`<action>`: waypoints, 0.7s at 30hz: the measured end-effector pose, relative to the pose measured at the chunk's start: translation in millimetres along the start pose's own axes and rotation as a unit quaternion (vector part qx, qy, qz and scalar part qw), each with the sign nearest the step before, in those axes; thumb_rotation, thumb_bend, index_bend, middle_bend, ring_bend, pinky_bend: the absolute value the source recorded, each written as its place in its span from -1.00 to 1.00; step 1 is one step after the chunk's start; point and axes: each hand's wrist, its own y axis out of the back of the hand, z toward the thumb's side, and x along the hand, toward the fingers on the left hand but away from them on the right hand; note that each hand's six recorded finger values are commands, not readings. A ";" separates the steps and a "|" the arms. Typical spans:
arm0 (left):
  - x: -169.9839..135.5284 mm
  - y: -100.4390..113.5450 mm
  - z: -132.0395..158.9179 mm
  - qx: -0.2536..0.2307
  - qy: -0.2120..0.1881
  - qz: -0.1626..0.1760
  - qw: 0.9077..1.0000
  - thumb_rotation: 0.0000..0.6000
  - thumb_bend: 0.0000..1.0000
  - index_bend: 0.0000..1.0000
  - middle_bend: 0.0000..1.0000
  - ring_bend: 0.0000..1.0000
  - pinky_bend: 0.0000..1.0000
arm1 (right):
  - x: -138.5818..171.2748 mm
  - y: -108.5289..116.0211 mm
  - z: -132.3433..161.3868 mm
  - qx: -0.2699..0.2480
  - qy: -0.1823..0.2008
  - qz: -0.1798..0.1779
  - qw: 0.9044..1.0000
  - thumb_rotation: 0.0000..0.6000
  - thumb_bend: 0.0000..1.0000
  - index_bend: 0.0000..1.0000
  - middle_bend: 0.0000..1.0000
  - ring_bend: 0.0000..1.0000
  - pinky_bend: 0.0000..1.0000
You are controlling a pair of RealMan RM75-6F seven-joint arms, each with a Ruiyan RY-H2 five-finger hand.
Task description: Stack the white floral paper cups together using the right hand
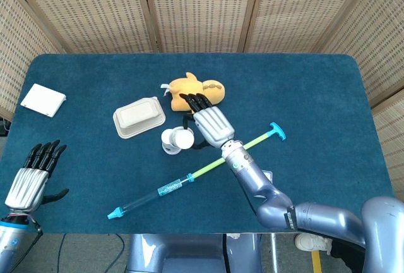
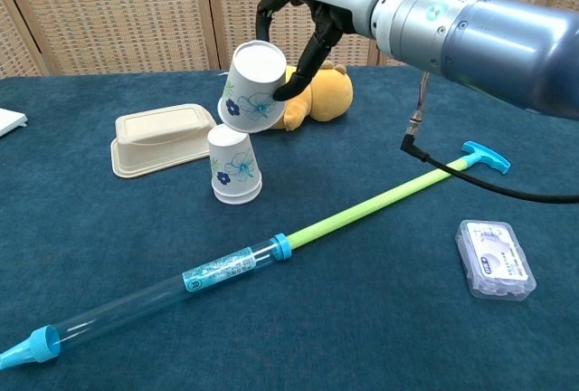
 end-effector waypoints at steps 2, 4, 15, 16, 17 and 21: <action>-0.7 1.4 0.5 -0.001 -0.002 0.002 1.000 1.00 -0.91 -1.00 -1.00 -1.00 -1.00 | -2.0 -1.7 6.1 0.000 0.001 0.001 1.000 1.00 -0.69 0.21 -0.78 -1.00 -0.92; -1.6 2.1 0.5 -0.003 -0.002 0.003 1.000 1.00 -0.91 -1.00 -1.00 -1.00 -1.00 | -4.6 -5.4 11.6 -0.003 0.002 0.004 1.000 1.00 -0.69 0.21 -0.78 -1.00 -0.92; -1.2 2.1 -4.1 -0.006 0.004 0.001 1.000 1.00 -0.91 -1.00 -1.00 -1.00 -1.00 | -16.4 -19.6 15.4 0.006 0.001 0.008 1.000 1.00 -0.69 0.21 -0.78 -1.00 -0.93; -1.1 1.8 -4.2 -0.006 0.004 0.001 1.000 1.00 -0.91 -1.00 -1.00 -1.00 -1.00 | -17.8 -20.7 14.9 0.006 0.001 0.008 1.000 1.00 -0.69 0.21 -0.78 -1.00 -0.93; -0.9 1.4 -4.3 -0.006 0.004 0.000 1.000 1.00 -0.91 -1.00 -1.00 -1.00 -1.00 | -19.6 -22.1 14.1 0.007 0.000 0.008 1.000 1.00 -0.69 0.21 -0.78 -1.00 -0.93; 0.1 -1.7 -4.0 -0.004 0.004 -0.007 1.000 1.00 -0.91 -1.00 -1.00 -1.00 -1.00 | -25.0 -28.2 10.4 0.012 -0.003 0.011 1.000 1.00 -0.69 0.21 -0.78 -1.00 -0.93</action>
